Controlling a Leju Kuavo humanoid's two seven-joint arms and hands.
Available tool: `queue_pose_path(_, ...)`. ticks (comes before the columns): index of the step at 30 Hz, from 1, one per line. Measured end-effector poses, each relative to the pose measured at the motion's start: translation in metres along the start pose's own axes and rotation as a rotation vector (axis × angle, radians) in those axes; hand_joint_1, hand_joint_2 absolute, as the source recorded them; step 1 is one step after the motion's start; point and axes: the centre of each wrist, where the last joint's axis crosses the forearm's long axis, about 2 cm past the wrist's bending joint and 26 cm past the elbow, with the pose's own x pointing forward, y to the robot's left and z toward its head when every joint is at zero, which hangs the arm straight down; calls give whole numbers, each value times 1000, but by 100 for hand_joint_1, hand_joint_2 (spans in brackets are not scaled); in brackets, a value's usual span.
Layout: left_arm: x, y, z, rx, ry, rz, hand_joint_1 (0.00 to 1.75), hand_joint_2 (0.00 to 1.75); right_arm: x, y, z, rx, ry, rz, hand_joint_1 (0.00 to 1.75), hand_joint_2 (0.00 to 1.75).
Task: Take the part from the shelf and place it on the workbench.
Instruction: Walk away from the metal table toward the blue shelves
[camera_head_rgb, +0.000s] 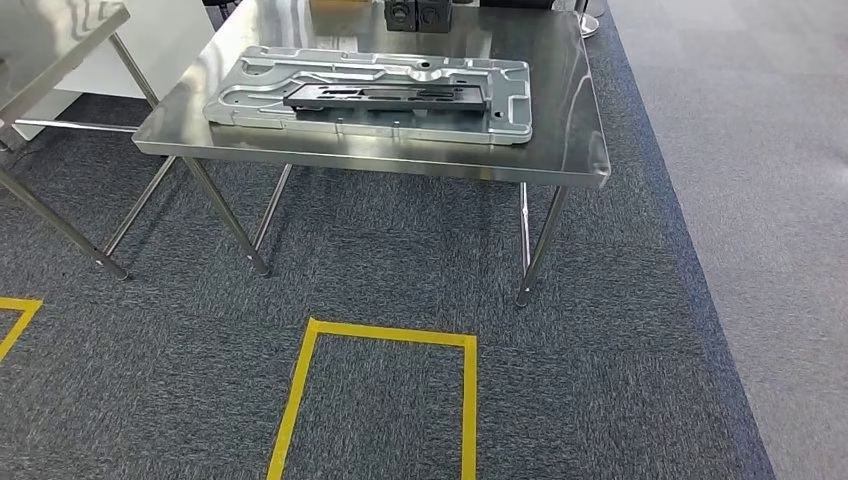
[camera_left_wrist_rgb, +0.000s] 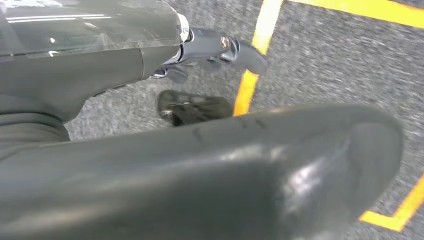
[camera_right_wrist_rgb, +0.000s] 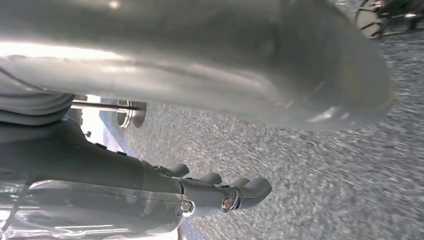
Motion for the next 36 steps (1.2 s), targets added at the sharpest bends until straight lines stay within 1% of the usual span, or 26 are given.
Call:
queue_pose_path(7,3,-1,-2,-1,-7,0,0,0,0,0,0,-2,-4,-8,0,0)
queue_pose_path(13,3,-1,-1,-1,-9,-7,0,0,-2,-1,0,-25,-21,-96,0,0)
queue_pose_path(16,3,1,-1,0,-7,-10,0,0,-2,-1,0,-23,-11,-108,0,0)
queue_pose_path(23,4,-2,-2,37,52,-41,0,0,0,-3,0,-19,20,-122,0,0)
queue_pose_path(32,3,4,-1,54,69,-50,0,0,1,-2,0,-1,32,-131,0,0)
queue_pose_path(36,4,5,-2,57,67,-51,0,0,2,-1,0,3,33,-134,0,175)
